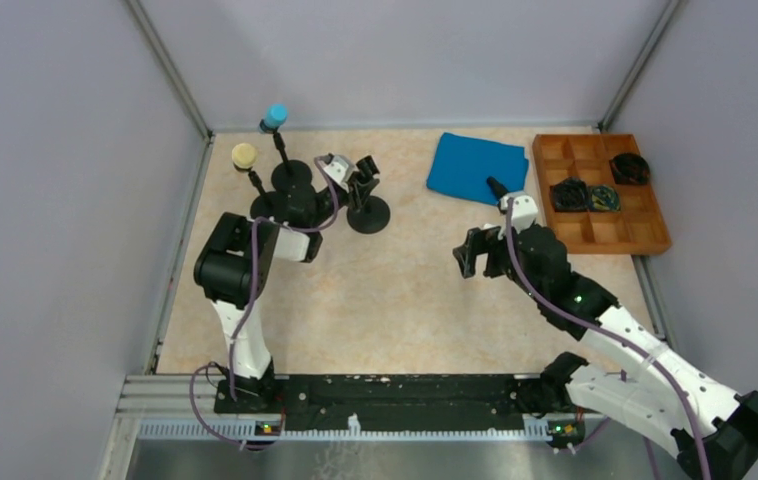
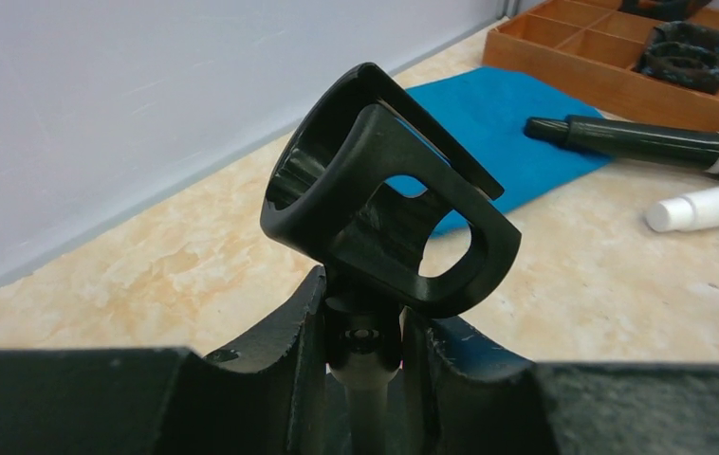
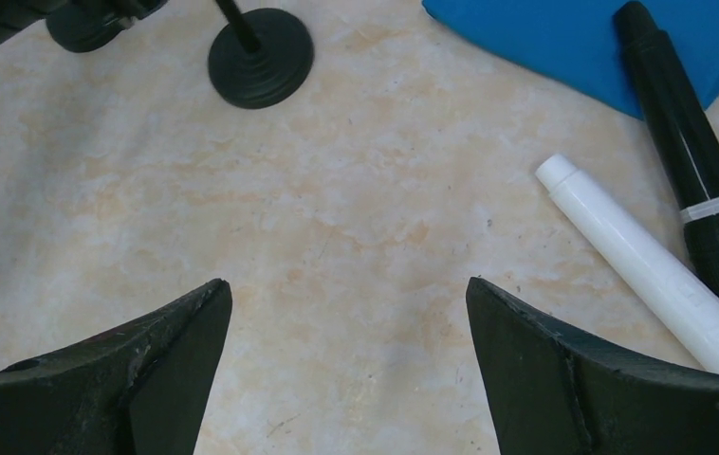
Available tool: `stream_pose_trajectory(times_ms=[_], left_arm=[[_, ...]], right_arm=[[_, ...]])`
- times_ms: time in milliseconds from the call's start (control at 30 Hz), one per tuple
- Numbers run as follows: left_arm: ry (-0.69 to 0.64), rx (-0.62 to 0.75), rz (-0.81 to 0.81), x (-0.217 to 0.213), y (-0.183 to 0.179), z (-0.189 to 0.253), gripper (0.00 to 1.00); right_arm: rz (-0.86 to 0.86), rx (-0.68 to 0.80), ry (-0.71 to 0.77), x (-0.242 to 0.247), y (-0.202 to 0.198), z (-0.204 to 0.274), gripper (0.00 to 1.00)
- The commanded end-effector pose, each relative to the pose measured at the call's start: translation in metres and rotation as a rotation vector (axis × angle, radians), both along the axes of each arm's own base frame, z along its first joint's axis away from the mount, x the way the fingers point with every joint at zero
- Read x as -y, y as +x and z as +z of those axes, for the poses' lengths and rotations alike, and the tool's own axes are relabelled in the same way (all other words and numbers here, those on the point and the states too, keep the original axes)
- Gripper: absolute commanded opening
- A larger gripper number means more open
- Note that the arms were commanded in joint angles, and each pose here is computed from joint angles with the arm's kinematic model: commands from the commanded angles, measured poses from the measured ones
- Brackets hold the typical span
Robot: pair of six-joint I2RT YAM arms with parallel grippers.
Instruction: Attach the microphones to the stand
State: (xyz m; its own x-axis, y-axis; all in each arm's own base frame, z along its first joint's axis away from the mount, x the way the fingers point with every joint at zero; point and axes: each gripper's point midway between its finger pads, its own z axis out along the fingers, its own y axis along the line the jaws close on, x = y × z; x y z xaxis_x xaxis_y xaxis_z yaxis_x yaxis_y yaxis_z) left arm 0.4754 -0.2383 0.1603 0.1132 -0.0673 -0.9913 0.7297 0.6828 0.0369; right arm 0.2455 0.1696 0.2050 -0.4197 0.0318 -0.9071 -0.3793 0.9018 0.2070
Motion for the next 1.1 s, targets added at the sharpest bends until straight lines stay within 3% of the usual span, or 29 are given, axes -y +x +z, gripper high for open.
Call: stream_pose_trajectory(times_ms=[0, 167, 500, 667, 933, 1067], left_arm=[[0.006, 0.005, -0.09, 0.013, -0.045, 0.022, 0.0], [0.017, -0.062, -0.118, 0.027, -0.1, 0.026, 0.0], [-0.01, -0.241, -0.142, 0.018, -0.193, -0.012, 0.0], [0.018, -0.267, -0.169, 0.014, -0.21, -0.02, 0.1], [0.021, -0.257, -0.146, 0.013, -0.205, -0.016, 0.32], [0.03, -0.275, -0.155, 0.015, -0.205, -0.019, 0.42]], right_arm=[[-0.133, -0.004, -0.014, 0.014, 0.017, 0.005, 0.92], [-0.238, -0.121, -0.135, 0.033, 0.034, -0.011, 0.93], [-0.428, -0.347, -0.066, 0.082, 0.07, -0.048, 0.96], [-0.461, -0.386, -0.019, 0.09, 0.092, -0.062, 0.96], [-0.567, -0.347, 0.002, 0.107, 0.139, -0.063, 0.95], [-0.579, -0.328, -0.178, 0.127, 0.159, -0.07, 0.93]])
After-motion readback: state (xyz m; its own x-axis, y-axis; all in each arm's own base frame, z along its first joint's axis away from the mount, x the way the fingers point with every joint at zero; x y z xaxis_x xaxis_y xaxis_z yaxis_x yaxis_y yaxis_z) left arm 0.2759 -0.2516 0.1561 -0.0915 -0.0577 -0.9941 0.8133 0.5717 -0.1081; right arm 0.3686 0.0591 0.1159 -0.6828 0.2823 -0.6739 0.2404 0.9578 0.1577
